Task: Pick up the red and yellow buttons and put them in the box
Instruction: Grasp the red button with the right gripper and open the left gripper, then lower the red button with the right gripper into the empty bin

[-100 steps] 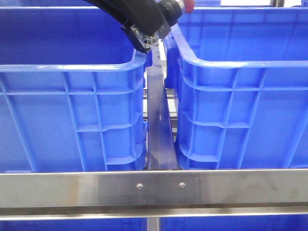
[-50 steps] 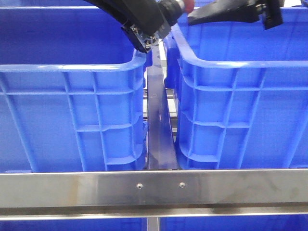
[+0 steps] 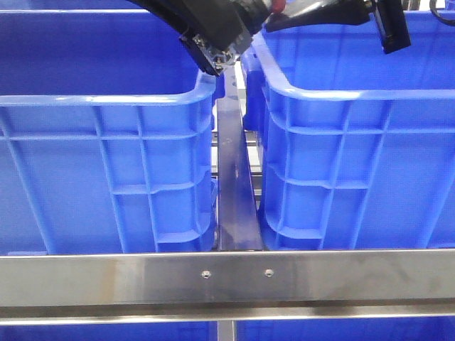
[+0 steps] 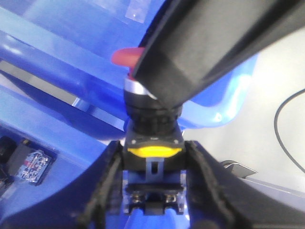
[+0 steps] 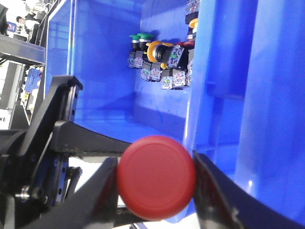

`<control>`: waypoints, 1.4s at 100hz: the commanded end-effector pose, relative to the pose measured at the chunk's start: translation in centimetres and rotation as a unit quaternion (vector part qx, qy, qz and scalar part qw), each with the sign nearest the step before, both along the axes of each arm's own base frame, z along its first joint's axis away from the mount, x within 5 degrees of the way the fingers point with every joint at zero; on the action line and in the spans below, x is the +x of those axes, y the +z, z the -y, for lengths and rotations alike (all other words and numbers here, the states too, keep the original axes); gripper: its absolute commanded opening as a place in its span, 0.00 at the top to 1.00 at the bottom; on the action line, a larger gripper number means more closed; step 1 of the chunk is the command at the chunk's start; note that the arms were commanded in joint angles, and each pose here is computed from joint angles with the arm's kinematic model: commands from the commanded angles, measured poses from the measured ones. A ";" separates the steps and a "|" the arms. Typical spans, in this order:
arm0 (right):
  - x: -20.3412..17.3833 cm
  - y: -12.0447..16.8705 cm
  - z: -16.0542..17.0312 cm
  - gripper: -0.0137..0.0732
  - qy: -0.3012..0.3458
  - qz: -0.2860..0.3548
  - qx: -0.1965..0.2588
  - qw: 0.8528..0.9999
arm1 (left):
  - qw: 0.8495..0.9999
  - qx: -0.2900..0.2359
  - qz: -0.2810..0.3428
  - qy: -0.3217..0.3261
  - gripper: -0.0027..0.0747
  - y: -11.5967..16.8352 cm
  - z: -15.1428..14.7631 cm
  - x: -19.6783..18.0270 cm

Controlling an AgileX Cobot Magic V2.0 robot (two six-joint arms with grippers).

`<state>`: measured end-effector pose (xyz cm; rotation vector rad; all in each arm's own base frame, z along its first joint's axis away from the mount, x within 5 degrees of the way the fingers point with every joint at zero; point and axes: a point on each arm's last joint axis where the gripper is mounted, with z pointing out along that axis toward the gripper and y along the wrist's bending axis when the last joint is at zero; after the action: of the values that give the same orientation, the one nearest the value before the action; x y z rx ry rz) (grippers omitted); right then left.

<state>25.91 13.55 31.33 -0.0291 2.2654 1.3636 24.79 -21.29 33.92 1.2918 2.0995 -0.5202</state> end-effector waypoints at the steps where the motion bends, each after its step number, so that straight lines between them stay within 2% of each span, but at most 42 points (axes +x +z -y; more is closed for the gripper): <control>1: -0.3 2.3 -0.2 0.60 0.004 0.028 0.037 0.999 | 0.999 -0.045 0.027 0.008 0.76 2.3 0.0 -0.5; 13: -0.3 2.3 -0.2 0.61 0.004 0.028 0.037 0.999 | 0.999 -0.046 0.028 0.009 0.74 2.3 0.1 -0.4; 20: -0.3 2.3 -0.2 0.61 0.004 0.028 0.037 0.999 | 0.999 -0.046 0.028 0.009 0.67 2.3 0.1 -0.4; 27: -0.4 2.3 -0.2 0.61 0.005 0.028 0.037 0.999 | 0.999 -0.045 0.028 0.008 0.51 2.3 0.0 -0.4; 37: -0.4 2.3 -0.2 0.61 0.009 0.027 0.038 0.999 | 0.999 -0.044 0.027 0.008 0.24 2.3 0.0 -0.5; 46: -0.5 2.3 -0.2 0.61 0.012 0.026 0.039 0.999 | 0.999 -0.042 0.025 0.006 0.13 2.3 0.0 -0.5; 72: -0.4 2.4 0.2 0.61 0.010 0.025 0.041 0.999 | 0.999 -0.031 0.022 -0.005 0.14 2.7 -0.4 -1.2; 91: -0.3 3.2 3.0 0.61 -0.006 0.030 0.053 0.998 | 0.999 -0.033 0.041 -0.008 0.14 4.2 -1.4 -2.3; 123: -0.1 4.9 10.7 0.61 -0.120 0.094 0.033 0.988 | 0.998 -0.037 0.050 -0.006 0.14 4.8 -1.9 -2.6; 140: 0.8 4.9 13.1 0.61 -0.190 0.150 -0.024 0.970 | 0.998 -0.037 0.049 -0.006 0.14 4.8 -1.9 -2.7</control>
<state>26.71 1.19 33.86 0.1865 2.0592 1.1157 22.63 -19.66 36.38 1.3324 2.0566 -0.4956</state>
